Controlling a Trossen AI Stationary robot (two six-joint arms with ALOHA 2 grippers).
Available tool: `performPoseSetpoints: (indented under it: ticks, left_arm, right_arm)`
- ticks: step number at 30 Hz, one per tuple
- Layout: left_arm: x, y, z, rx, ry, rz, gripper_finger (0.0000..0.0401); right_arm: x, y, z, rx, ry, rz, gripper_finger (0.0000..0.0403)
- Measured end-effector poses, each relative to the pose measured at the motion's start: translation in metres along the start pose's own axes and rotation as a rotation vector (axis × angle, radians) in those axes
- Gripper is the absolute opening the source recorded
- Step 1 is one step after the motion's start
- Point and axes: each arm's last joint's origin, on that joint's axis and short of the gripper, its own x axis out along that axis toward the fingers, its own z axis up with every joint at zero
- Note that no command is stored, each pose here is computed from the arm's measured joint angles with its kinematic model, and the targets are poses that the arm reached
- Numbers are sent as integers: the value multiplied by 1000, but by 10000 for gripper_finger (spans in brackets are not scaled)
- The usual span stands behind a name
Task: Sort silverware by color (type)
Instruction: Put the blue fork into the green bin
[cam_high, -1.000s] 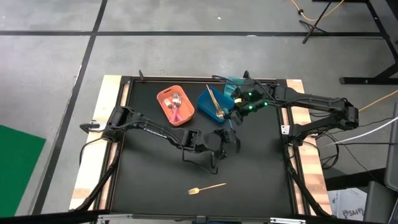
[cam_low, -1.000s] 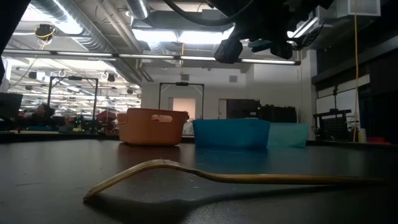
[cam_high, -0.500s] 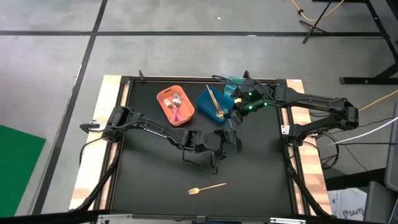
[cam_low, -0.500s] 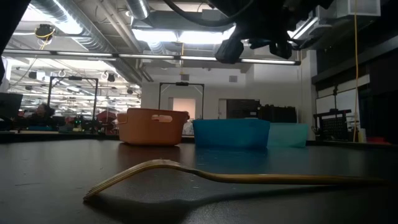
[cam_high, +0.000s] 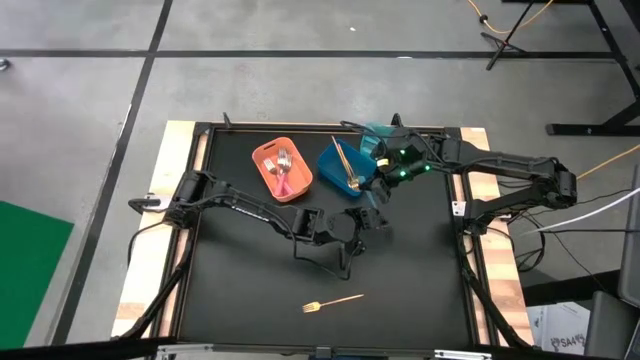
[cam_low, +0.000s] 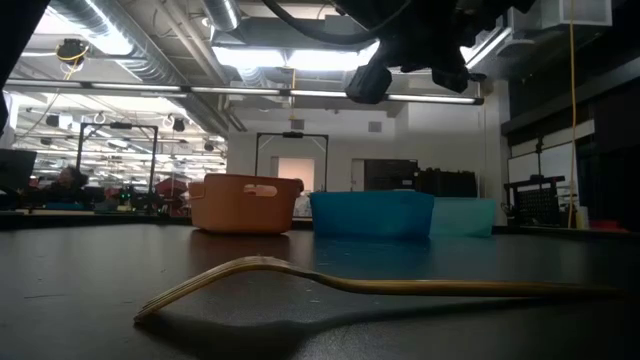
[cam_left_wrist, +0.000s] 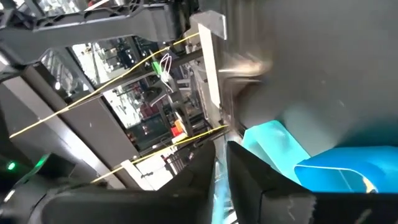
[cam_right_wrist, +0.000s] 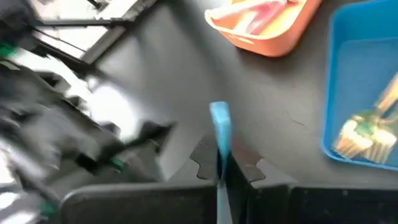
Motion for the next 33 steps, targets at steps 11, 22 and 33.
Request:
performPoseSetpoints:
  ticks: [11, 22, 33]
  left_arm:
    - [0, 0, 0, -52, 3, 1, 54]
    - [0, -2, -1, -253, 59, -16, 51]
    - [8, -16, -14, -554, 101, -117, 51]
  right_arm:
    - [0, -1, 0, -15, -7, -27, 0]
    - [-17, -13, 12, -65, -25, -93, 0]
    - [-49, -56, 36, -243, -118, -322, 0]
